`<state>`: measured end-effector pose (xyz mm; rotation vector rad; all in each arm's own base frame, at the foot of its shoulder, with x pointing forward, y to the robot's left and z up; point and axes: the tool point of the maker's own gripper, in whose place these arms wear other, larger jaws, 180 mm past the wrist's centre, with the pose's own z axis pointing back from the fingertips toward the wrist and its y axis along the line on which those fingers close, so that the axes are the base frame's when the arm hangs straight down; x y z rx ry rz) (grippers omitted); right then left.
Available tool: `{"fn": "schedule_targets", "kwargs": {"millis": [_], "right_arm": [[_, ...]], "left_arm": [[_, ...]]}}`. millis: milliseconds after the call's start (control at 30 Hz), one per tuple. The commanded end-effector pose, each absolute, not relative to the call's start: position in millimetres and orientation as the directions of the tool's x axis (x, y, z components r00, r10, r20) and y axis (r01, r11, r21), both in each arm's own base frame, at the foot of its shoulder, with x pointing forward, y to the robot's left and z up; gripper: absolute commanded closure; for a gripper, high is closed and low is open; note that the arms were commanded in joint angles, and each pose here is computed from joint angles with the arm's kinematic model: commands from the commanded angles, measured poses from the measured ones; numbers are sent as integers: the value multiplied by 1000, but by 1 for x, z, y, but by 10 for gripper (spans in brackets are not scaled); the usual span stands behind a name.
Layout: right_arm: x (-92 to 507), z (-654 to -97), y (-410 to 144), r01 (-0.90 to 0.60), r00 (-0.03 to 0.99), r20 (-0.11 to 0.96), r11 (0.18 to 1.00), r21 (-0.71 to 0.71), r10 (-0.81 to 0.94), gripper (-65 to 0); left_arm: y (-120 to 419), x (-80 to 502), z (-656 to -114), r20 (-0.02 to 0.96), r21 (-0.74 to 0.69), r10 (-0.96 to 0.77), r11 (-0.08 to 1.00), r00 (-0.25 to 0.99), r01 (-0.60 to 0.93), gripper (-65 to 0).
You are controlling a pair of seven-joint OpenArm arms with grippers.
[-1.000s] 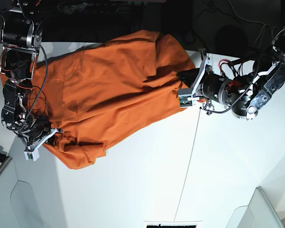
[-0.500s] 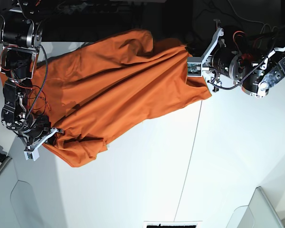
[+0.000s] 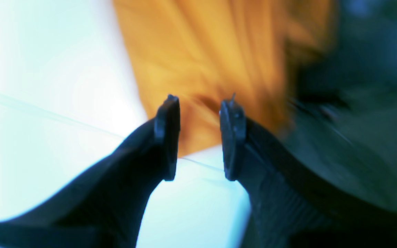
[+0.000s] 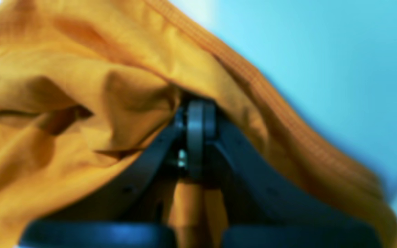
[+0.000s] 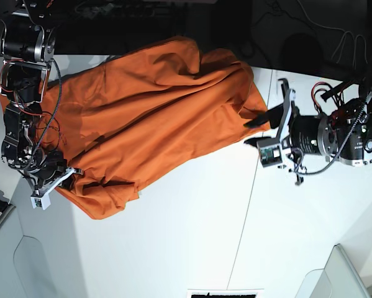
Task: Layout the t-shirt on the table in an organized manner, then fold the t-shirt properly
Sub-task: 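Grasp the shirt corners with both grippers and stretch it lengthwise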
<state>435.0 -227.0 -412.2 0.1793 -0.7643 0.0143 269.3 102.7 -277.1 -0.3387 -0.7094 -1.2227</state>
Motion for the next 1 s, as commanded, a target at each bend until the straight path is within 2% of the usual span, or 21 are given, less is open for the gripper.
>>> {"fn": "schedule_targets", "kwargs": {"millis": [0,100,233,500,700,833,967], "right_arm": [[443,-399,-224,-108,704,709,979,172,-47,0],[442,-402,-211,-121,714,698,971,205,-58,0],[442,-403,-207,-124,719,693,970,211,-59,0],[444,-401,-207,-125,713,698,969,211,-60,0],[445,-397,-209,-127,707,705,971,205,-57,0],[452,-371,-206,-139,673,736,965,225,-75,0],[466,-318,-197,-188,580,809,951,246,-94,0]], "left_arm": [[95,284,-258,723,154,-676,364,147,918,-205],[88,302,-263,778,111,-596,444,200,889,-120],[89,308,-311,759,-47,-534,527,373,849,-34],[114,304,-398,625,-212,-486,648,611,732,-28],[138,307,-447,521,-204,-488,726,700,657,-28],[156,337,-452,496,-182,-422,804,759,566,-28],[172,374,-434,520,-118,-414,831,747,543,-28]]}}
